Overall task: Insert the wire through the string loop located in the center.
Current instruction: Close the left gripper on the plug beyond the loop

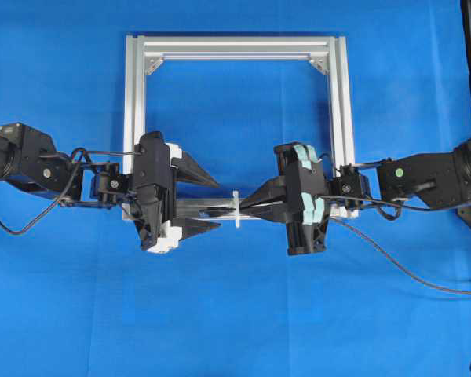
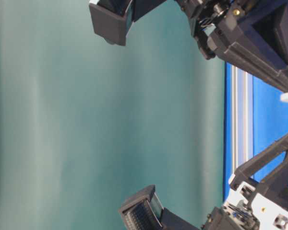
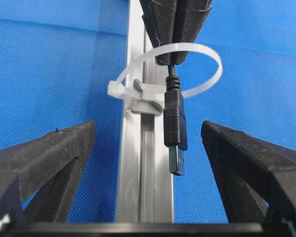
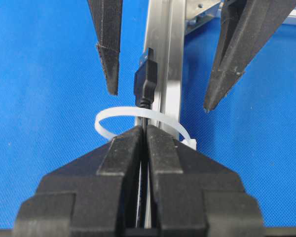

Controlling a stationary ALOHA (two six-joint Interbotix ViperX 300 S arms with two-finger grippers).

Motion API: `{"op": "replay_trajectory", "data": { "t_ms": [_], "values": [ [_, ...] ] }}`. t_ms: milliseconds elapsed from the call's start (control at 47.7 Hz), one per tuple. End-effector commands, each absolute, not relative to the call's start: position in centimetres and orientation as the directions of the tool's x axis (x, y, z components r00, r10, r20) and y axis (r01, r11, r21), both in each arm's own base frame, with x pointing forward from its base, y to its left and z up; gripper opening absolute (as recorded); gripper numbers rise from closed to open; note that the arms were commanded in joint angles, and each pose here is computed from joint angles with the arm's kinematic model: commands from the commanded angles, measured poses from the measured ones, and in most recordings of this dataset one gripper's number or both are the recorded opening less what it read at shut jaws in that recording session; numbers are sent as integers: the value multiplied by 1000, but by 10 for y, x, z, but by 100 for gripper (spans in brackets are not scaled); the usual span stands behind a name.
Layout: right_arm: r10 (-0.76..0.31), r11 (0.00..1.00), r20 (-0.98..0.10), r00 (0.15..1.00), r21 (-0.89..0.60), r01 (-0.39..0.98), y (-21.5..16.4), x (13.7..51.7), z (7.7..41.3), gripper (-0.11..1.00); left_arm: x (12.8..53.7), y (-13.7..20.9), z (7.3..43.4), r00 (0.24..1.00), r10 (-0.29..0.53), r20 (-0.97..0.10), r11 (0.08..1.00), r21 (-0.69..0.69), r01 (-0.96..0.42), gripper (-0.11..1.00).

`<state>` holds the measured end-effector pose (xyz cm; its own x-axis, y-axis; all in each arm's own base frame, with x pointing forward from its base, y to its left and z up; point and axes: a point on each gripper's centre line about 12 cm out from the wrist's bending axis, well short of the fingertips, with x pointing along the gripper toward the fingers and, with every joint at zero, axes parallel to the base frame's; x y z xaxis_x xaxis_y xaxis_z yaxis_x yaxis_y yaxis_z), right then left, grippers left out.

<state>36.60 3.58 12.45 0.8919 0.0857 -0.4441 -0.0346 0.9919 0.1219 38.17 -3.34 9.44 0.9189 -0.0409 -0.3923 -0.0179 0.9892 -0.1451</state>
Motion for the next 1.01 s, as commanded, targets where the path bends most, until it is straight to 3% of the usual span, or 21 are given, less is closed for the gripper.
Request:
{"op": "replay_trajectory", "data": {
  "t_ms": [0, 440, 524, 649, 733, 985],
  "values": [
    [87, 992, -423, 902, 122, -38, 36, 368, 131, -2, 387, -33, 104, 932, -41, -360, 989, -147, -13, 90],
    [87, 992, -423, 902, 122, -38, 36, 368, 131, -2, 385, -35, 102, 925, -46, -378, 990, -139, -8, 81],
    [87, 992, -423, 902, 122, -38, 36, 368, 131, -2, 385, -35, 101, 919, -46, -392, 991, -133, -7, 65],
    [87, 992, -423, 902, 122, -38, 36, 368, 131, -2, 385, -34, 101, 919, -43, -392, 992, -129, -8, 26],
    [87, 992, -422, 902, 122, -38, 36, 368, 131, -2, 385, -34, 100, 918, -43, -394, 992, -128, -8, 7],
    [89, 992, -422, 902, 116, -43, 36, 368, 131, -2, 383, -33, 100, 918, -43, -395, 992, -127, -8, 6]
  ]
}}
